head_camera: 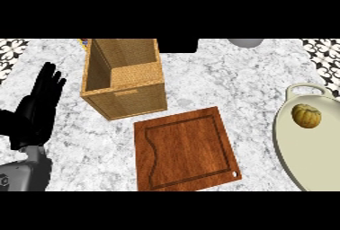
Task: Pick the squash from the cutting board and place it in the pot
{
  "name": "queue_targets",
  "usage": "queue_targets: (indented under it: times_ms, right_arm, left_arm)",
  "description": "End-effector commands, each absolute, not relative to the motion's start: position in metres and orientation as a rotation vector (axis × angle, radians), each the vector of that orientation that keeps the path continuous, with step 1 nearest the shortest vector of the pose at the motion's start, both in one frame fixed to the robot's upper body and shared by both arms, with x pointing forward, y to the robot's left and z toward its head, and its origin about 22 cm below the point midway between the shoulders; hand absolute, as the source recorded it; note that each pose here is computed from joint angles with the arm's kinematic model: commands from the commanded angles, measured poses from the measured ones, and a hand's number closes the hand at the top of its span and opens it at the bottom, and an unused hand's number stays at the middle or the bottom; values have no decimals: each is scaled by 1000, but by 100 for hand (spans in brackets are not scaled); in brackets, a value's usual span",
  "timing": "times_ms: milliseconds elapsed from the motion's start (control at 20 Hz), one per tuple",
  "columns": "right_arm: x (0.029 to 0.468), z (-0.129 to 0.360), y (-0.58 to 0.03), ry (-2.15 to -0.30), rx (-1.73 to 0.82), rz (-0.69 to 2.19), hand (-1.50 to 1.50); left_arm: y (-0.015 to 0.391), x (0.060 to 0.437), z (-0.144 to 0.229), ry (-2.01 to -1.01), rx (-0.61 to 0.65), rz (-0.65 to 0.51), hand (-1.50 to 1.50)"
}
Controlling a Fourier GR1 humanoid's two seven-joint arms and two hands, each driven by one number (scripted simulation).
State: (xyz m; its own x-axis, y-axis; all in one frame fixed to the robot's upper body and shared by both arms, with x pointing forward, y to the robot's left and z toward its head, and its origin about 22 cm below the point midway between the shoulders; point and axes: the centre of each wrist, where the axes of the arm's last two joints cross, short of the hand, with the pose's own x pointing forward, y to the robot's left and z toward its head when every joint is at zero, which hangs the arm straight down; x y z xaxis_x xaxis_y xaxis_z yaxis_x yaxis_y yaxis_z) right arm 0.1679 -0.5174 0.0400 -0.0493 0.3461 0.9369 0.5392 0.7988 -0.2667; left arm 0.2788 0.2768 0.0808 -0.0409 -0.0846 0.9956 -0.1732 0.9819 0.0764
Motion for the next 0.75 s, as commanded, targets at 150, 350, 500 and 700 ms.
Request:
queue_targets:
  times_ms: [150, 350, 500, 700]
  right_arm:
    - [123, 50, -574, -1672, -656, -183, -150]
    - [118, 51, -578, -1657, -667, -165, -150]
    - [89, 41, -596, -1644, -671, -152, -150]
    - [84, 41, -602, -1635, -663, -167, -150]
  left_arm:
    - [269, 275, 94, -1616, 196, 78, 0]
    - [283, 277, 85, -1602, 203, 68, 0]
    - [271, 277, 85, -1613, 185, 58, 0]
    - [295, 268, 78, -1616, 215, 65, 0]
